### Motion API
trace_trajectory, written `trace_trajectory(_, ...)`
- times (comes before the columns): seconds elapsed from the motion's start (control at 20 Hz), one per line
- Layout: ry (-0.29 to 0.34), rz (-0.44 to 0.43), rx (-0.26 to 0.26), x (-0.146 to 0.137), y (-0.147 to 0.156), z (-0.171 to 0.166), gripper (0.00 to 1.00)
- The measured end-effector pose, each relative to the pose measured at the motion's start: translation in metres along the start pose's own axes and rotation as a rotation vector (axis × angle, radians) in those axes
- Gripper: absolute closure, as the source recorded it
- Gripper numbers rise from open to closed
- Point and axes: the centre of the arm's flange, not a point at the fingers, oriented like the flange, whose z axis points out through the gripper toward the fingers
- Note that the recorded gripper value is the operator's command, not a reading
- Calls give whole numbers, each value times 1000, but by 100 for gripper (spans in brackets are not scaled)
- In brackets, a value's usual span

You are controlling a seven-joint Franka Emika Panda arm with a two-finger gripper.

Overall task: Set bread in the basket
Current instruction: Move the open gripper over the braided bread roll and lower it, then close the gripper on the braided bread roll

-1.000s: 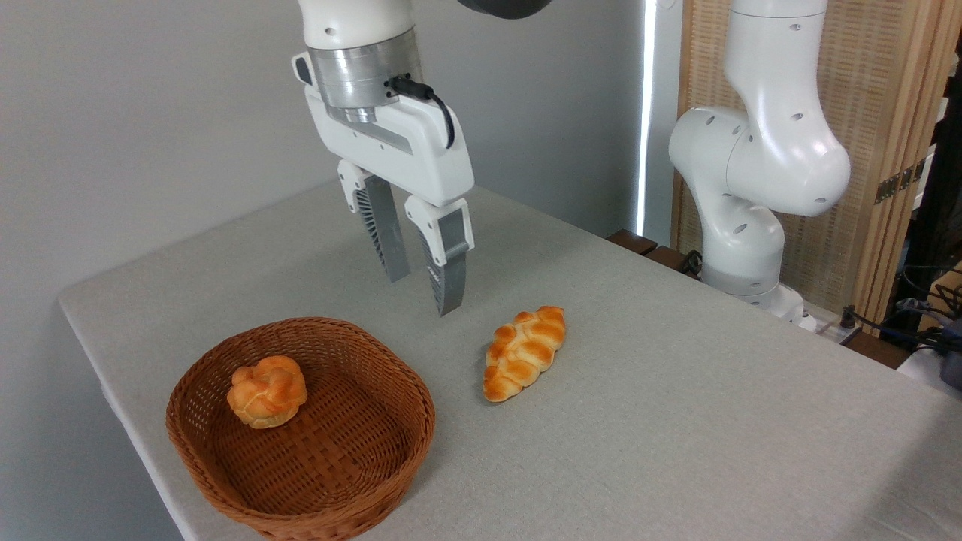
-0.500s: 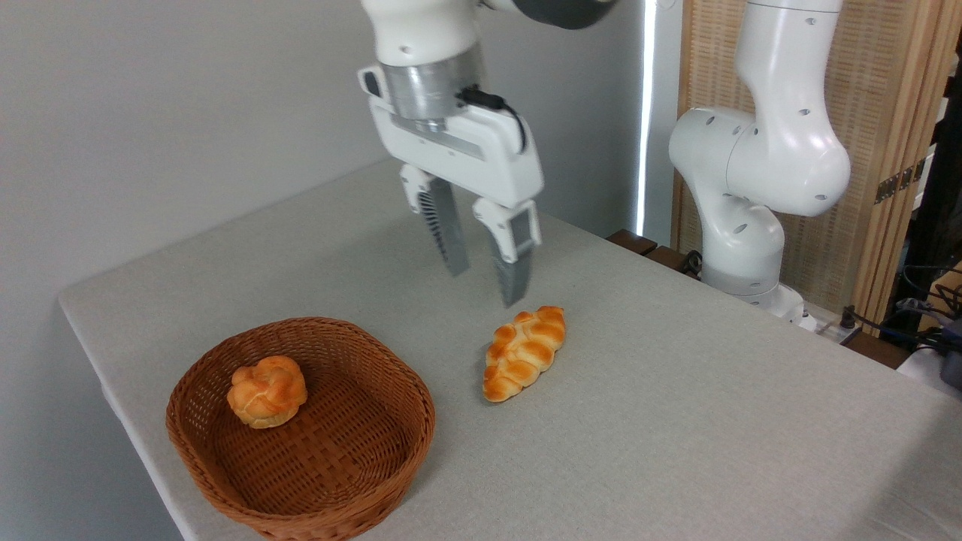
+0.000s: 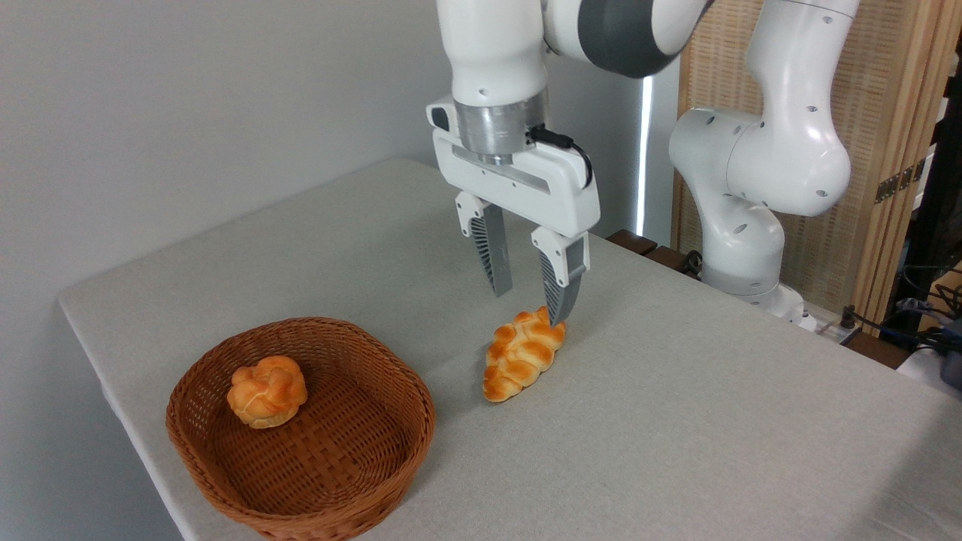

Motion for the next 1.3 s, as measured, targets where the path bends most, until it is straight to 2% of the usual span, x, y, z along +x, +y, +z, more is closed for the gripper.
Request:
trace_trajectory(0.4,-21,15,-14,-4,12,27,0)
trace_trajectory(0.75,-30,74,-16,5,36,63,0)
trace_trajectory(1.3,-38,87,-21,4,43,79,0)
